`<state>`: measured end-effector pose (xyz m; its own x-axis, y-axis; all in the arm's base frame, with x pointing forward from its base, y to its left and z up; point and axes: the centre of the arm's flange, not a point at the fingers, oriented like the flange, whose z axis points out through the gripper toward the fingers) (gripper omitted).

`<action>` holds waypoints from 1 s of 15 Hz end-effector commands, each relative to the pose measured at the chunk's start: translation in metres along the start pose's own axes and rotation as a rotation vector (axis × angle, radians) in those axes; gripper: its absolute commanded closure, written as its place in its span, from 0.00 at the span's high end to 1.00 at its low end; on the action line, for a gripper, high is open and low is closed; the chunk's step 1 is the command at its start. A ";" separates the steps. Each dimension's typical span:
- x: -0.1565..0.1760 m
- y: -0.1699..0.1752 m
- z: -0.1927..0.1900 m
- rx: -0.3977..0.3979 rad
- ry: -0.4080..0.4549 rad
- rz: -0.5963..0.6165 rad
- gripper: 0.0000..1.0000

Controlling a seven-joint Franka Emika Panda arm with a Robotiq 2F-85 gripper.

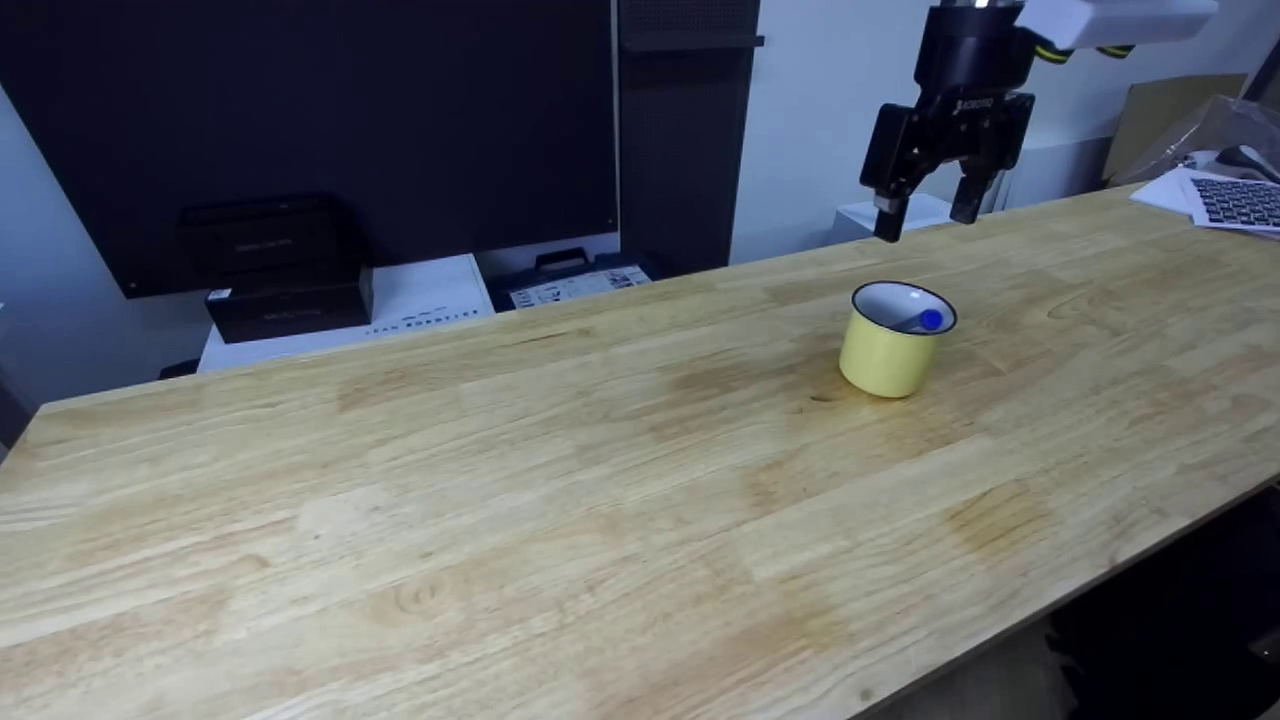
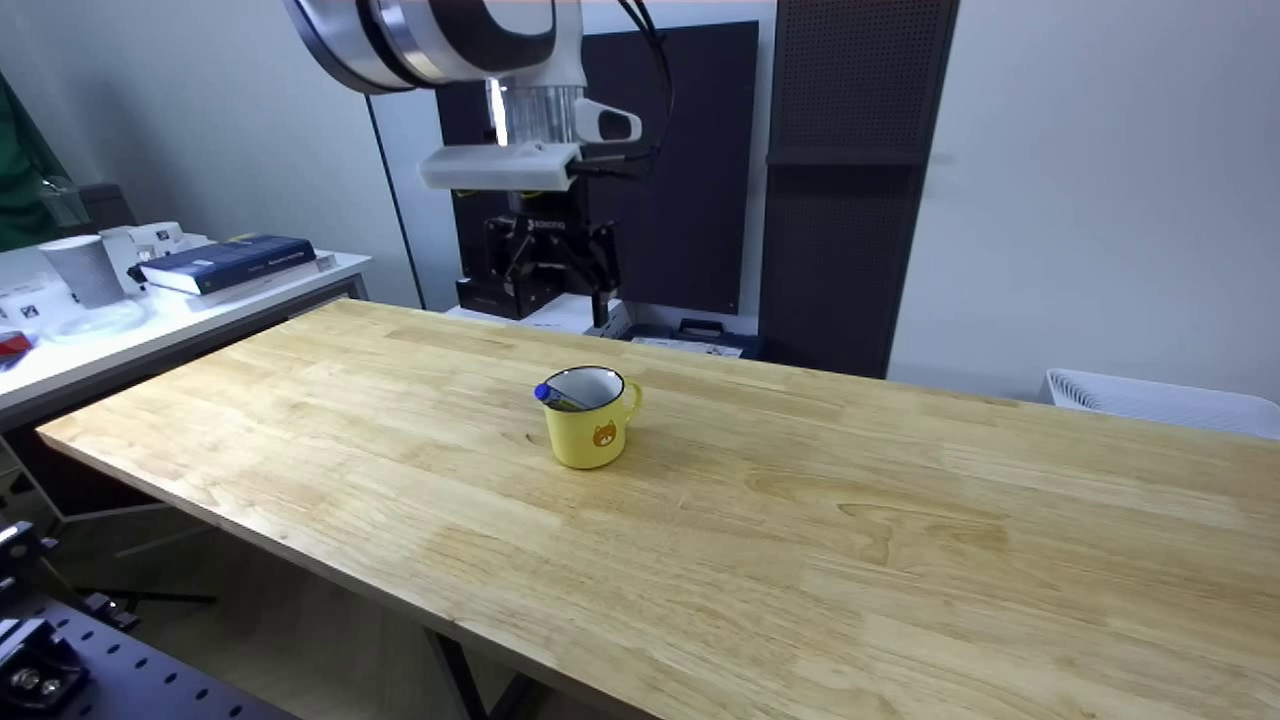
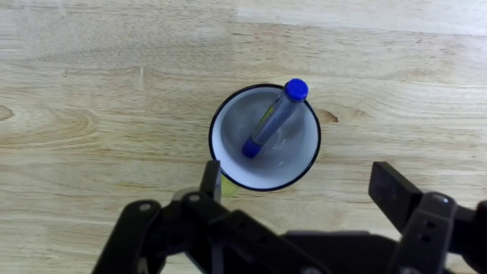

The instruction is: Remove the blue marker from the yellow mug

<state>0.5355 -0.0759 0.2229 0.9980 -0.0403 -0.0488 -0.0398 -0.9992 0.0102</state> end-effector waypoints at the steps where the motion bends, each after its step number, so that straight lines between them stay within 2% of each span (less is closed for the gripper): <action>1: -0.005 -0.014 0.011 -0.009 -0.011 -0.032 1.00; 7: -0.013 -0.033 0.040 0.011 -0.017 -0.062 1.00; 15: -0.041 -0.029 0.059 0.022 -0.012 -0.029 1.00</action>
<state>0.5074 -0.0448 0.1666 0.9971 0.0098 -0.0756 0.0095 -0.9999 -0.0039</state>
